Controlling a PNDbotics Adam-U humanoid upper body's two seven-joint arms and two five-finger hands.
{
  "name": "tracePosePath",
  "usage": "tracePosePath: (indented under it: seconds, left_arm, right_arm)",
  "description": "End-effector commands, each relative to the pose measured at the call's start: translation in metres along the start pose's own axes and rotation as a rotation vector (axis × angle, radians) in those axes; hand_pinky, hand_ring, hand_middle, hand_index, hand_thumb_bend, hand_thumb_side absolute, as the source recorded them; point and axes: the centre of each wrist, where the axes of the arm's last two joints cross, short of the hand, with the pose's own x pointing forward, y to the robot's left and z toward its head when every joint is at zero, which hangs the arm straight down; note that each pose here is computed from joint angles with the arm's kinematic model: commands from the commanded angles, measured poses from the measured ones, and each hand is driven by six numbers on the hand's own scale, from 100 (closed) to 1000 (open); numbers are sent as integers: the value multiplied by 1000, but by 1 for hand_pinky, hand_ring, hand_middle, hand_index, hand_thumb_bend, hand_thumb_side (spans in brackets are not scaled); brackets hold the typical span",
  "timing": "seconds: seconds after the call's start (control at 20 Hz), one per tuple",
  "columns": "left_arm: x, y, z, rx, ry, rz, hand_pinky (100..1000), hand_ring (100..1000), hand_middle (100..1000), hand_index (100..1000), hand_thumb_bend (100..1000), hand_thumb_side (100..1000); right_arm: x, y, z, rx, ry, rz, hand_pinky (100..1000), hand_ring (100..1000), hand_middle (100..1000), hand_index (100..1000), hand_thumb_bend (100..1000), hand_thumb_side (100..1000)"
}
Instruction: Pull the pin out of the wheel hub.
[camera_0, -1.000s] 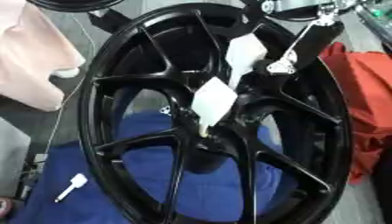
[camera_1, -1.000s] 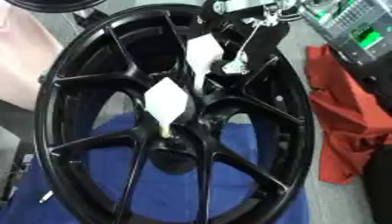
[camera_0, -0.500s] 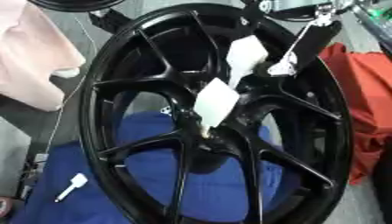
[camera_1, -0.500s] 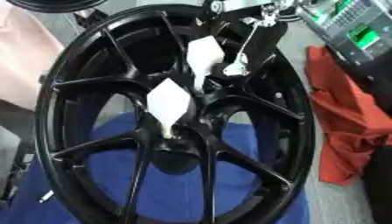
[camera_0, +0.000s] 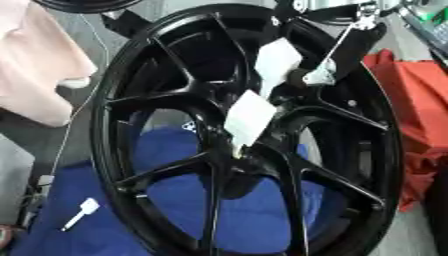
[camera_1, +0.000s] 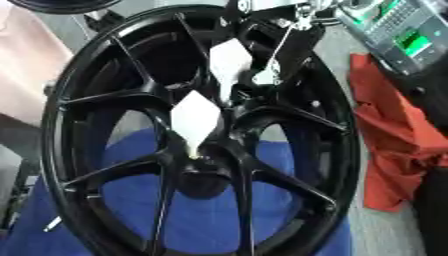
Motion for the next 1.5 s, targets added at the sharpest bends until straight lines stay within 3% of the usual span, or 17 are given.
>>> tracePosePath:
  seconds: [0.05, 0.55, 0.9, 1.1, 1.5]
  left_arm:
    - [10, 6, -7, 14, -33, -13, 720, 638, 578, 808, 135, 769]
    - [6, 11, -8, 27, -21, -24, 721, 639, 580, 809, 136, 769]
    - [4, 15, -7, 30, -15, -40, 722, 640, 580, 810, 134, 767]
    - [4, 19, -6, 38, -20, -55, 722, 640, 581, 810, 131, 764]
    - [2, 20, -4, 50, -19, -56, 723, 641, 582, 810, 128, 761]
  right_arm:
    - [1, -10, 7, -46, 9, -13, 772, 606, 336, 392, 100, 100]
    - [12, -33, 24, -122, 0, -30, 755, 572, 298, 345, 226, 100]
    - [2, -58, 56, -265, 30, -82, 756, 563, 294, 341, 163, 100]
    - [-35, -53, 108, -424, 232, -121, 771, 576, 305, 359, 100, 100]
    - [-102, -4, 209, -725, 681, -204, 766, 562, 307, 360, 100, 100]
